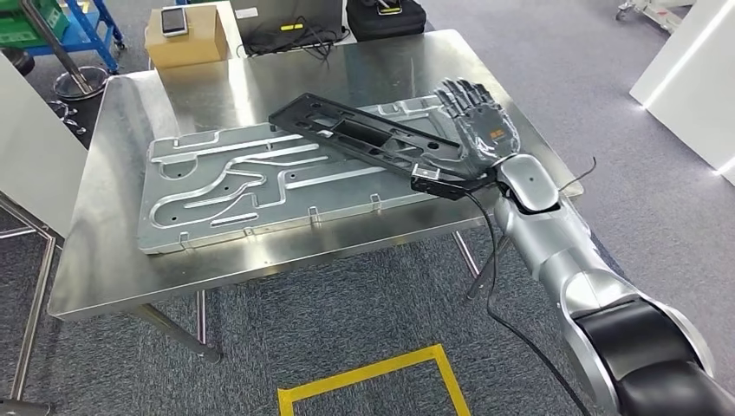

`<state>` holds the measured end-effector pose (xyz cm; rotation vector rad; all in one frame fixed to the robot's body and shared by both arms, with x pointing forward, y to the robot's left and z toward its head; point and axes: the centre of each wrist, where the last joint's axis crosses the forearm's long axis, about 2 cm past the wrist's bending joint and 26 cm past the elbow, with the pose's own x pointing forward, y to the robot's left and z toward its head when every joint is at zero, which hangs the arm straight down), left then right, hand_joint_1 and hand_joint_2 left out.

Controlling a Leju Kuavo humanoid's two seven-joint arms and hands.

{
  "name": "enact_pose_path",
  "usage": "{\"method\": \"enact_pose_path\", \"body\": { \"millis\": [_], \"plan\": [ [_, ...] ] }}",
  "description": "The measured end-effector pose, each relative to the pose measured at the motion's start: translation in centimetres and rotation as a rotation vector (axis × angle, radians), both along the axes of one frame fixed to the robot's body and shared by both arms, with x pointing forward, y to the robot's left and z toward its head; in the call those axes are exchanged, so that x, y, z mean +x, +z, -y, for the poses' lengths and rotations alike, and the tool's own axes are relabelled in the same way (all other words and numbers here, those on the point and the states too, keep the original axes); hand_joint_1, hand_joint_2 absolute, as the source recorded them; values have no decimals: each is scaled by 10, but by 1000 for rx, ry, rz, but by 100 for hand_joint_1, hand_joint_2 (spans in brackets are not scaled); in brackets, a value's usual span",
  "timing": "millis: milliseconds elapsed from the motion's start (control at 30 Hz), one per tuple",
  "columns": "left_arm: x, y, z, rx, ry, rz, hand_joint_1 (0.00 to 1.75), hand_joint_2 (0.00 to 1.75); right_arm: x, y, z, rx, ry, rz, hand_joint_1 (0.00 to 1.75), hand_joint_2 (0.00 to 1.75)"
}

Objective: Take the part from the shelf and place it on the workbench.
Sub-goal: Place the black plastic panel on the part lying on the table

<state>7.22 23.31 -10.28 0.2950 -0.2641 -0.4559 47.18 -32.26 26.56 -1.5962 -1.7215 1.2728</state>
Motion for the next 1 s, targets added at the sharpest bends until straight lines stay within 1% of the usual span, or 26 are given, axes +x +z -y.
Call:
{"method": "enact_pose_path", "body": {
  "millis": [167,333,533,667,800,867,1000],
  "plan": [
    [-2,0,0,2,0,-7,0,0,-15,-18,2,44,21,20,0,0],
    [-1,0,0,8,3,-8,0,0,-33,-45,1,74,24,41,0,0],
    [6,1,-1,12,2,8,0,0,-50,-60,-3,76,24,81,0,0],
    [5,1,-1,12,9,2,0,0,-63,-80,-4,91,27,51,0,0],
    [-1,0,0,14,12,-10,0,0,-87,-117,-9,138,37,-33,0,0],
    [-3,-1,0,13,14,-16,0,0,-97,-132,-13,159,41,-65,0,0],
    [-4,0,3,9,14,-16,0,0,-103,-142,-15,183,35,-81,0,0]
  ]
}}
